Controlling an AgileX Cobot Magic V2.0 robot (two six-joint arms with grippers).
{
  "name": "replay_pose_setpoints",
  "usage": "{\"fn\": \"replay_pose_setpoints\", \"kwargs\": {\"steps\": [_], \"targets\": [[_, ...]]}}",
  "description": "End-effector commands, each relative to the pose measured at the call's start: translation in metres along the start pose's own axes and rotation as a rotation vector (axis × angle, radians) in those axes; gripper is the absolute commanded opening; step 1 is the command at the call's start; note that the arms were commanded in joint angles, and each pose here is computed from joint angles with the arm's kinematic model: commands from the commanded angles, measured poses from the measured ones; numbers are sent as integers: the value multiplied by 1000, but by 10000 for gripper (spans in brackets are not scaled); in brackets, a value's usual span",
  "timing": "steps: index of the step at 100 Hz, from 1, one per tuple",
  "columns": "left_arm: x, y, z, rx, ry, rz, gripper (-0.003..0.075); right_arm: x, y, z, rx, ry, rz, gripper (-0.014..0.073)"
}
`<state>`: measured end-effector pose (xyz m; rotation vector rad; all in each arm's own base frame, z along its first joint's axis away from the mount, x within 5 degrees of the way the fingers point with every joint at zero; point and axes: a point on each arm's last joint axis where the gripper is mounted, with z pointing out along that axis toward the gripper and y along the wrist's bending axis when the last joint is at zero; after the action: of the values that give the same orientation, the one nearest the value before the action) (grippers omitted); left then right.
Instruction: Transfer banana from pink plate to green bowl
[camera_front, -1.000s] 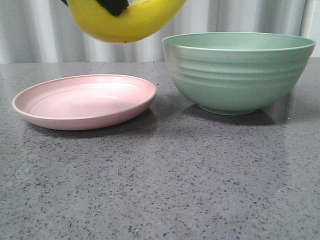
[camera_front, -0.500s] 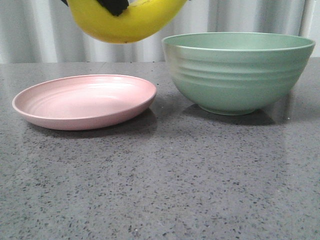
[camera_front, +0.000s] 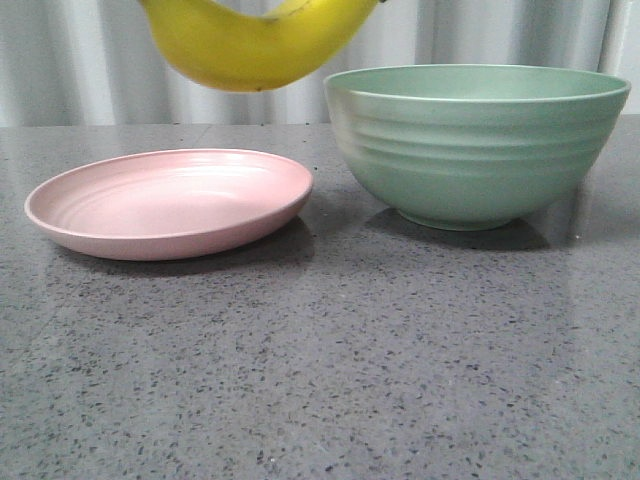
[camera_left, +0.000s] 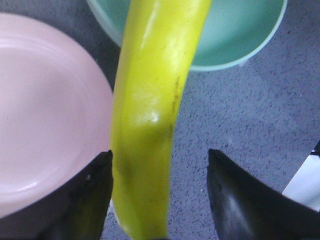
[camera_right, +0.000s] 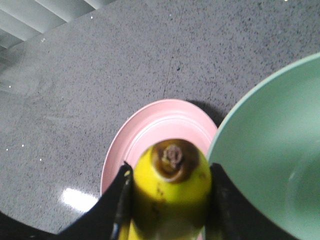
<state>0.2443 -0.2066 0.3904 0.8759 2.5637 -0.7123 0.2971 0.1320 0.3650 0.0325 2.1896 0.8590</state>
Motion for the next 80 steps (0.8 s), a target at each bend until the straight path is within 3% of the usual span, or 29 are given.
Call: {"fn": "replay_pose_setpoints", "kwargs": {"steps": [1, 24, 38, 80], "targets": [[-1, -17, -29, 47, -74, 32, 392, -21, 11, -21, -27, -154, -22, -79], [-4, -20, -36, 48, -104, 45, 391, -48, -9, -41, 31, -240, 6, -80], [-5, -20, -36, 48, -105, 45, 391, -62, -24, -58, 112, -287, -45, -79], [-10, -21, -37, 52, -161, 40, 391, -62, -57, -61, 296, -212, -153, -79]]}}
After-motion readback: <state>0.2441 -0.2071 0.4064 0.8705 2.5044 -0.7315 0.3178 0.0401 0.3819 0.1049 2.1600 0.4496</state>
